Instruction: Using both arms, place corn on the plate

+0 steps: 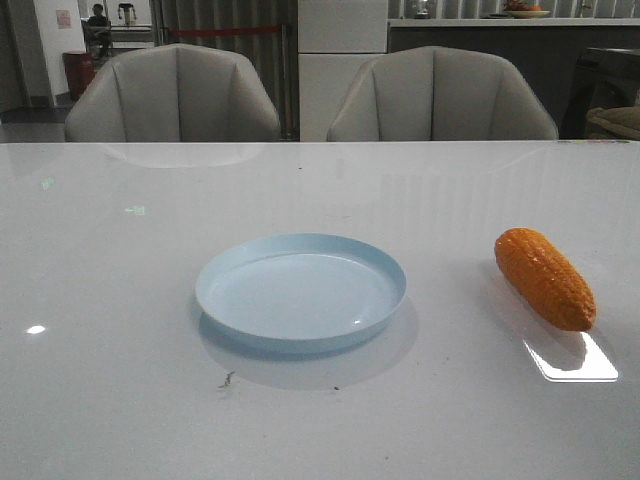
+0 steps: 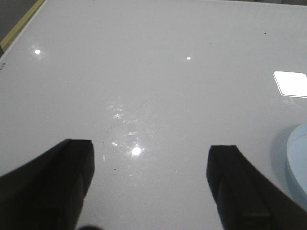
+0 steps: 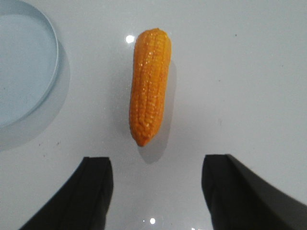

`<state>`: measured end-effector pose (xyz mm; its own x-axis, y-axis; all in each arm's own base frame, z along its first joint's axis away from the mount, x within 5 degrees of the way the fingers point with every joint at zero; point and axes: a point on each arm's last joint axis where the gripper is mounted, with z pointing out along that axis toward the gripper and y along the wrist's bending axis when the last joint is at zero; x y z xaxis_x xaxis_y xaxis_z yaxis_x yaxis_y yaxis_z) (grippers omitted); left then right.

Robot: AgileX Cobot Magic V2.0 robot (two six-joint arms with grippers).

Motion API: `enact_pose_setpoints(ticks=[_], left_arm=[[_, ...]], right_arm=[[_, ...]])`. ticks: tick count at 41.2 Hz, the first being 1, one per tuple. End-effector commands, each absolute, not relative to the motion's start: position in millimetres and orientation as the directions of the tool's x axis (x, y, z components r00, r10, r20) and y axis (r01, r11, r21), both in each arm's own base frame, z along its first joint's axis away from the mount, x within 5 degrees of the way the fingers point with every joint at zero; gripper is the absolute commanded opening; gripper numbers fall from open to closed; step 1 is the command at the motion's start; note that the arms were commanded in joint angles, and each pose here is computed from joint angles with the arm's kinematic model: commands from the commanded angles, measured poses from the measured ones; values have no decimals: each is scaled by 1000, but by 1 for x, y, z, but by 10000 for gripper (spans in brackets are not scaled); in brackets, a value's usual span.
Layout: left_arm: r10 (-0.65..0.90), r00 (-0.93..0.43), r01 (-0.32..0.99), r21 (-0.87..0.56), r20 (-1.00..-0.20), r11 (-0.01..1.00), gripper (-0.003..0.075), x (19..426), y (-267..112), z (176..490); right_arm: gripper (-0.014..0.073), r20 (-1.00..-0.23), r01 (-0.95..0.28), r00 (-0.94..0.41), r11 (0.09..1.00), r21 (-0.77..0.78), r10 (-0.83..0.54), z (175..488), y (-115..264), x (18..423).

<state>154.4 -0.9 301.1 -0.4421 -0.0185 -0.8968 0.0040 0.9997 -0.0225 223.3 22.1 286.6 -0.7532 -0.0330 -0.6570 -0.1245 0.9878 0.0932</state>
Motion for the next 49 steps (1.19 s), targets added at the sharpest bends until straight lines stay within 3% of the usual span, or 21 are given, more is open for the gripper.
enact_pose_setpoints(ticks=[1, 9, 13, 24, 38, 49], left_arm=[[-39, -314, -4, -40, -949, 999, 547, 156, 0, 320], [-39, -314, -4, -40, -949, 999, 547, 156, 0, 320], [-39, -314, -4, -40, -949, 999, 547, 156, 0, 320], [-39, -318, -4, -40, -947, 999, 547, 156, 0, 320], [-39, -318, -4, -40, -947, 999, 547, 156, 0, 320], [-39, -324, -4, -40, -945, 999, 547, 156, 0, 320]], right_arm=[[502, -725, -129, -689, 988, 88, -25, 313, 23, 244], [505, -709, -140, -704, 986, 91, -35, 331, 26, 291], [505, -662, -148, -748, 984, 103, -43, 328, 29, 318], [505, -443, -166, -892, 976, 141, -87, 285, 37, 374], [505, -326, -197, -935, 969, 152, -139, 230, 60, 401], [505, -280, -208, -945, 972, 113, -170, 210, 57, 406]])
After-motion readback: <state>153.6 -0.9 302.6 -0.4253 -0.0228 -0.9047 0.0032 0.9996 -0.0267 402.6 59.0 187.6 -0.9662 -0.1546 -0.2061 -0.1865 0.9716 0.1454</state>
